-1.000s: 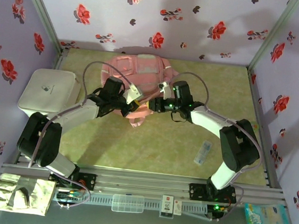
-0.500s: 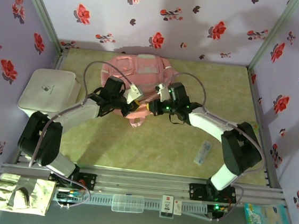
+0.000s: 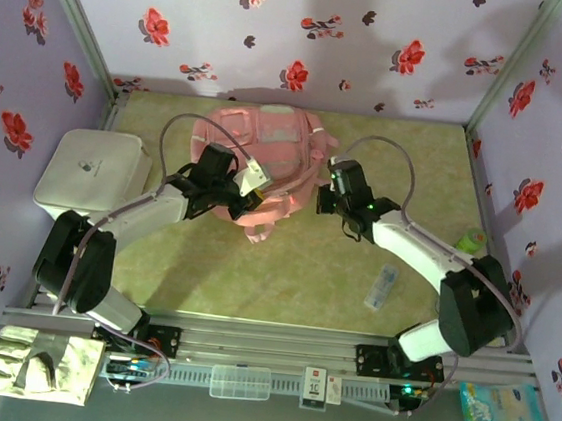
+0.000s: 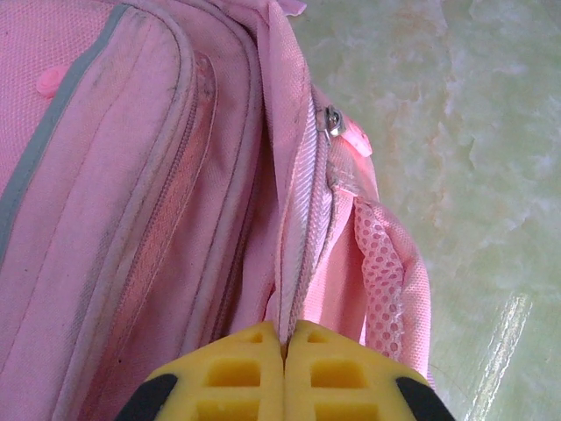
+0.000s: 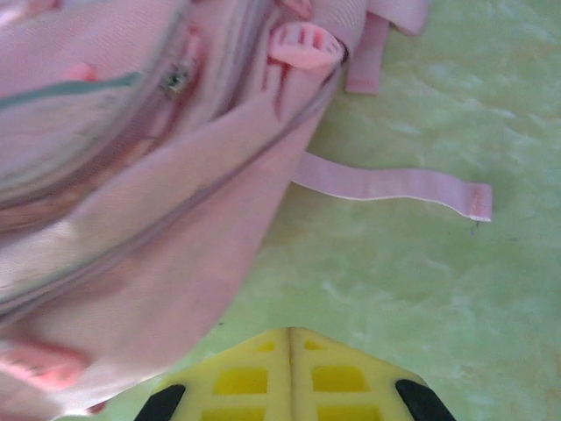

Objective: Pack the student bag
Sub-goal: Zip the student bag at the center of the table.

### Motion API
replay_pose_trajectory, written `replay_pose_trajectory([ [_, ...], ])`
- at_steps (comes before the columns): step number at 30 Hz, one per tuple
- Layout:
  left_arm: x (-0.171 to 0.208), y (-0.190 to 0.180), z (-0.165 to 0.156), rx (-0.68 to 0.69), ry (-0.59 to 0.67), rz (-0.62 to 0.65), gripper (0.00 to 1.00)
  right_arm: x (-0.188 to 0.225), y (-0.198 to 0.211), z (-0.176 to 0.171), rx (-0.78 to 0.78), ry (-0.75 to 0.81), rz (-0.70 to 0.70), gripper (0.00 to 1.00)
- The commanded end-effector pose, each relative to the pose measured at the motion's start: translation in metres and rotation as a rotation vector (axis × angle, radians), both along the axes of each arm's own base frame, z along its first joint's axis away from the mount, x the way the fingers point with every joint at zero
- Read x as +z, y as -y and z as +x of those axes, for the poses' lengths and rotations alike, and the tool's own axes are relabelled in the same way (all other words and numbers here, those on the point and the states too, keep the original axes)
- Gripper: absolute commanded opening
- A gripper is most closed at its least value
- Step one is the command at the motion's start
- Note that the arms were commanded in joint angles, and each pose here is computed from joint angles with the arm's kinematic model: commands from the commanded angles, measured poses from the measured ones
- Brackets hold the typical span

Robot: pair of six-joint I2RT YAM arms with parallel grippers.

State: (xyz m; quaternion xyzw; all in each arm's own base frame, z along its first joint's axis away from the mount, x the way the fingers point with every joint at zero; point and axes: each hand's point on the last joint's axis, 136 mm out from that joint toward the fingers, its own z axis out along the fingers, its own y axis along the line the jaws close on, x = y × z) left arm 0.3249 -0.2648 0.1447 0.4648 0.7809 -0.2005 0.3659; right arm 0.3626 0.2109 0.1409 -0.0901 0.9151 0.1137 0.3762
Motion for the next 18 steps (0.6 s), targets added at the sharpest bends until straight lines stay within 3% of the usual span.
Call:
replay_pose_trajectory([
  [1, 0.031, 0.0, 0.007, 0.001, 0.086, -0.044, 0.0, 0.013, -0.022, 0.0, 0.075, -0.007, 0.089, 0.04],
  [4, 0.033, 0.003, 0.007, -0.003, 0.085, -0.062, 0.0, 0.02, -0.052, -0.015, 0.224, -0.036, 0.221, 0.29],
  [8, 0.035, 0.006, 0.007, -0.014, 0.084, -0.075, 0.0, 0.017, -0.07, -0.025, 0.325, -0.067, 0.286, 0.47],
  [13, 0.036, 0.008, 0.006, -0.026, 0.079, -0.086, 0.0, 0.01, -0.085, -0.021, 0.386, -0.089, 0.3, 0.5],
  [18, 0.036, 0.009, 0.005, -0.03, 0.074, -0.089, 0.0, 0.002, -0.097, -0.015, 0.43, -0.119, 0.291, 0.48],
])
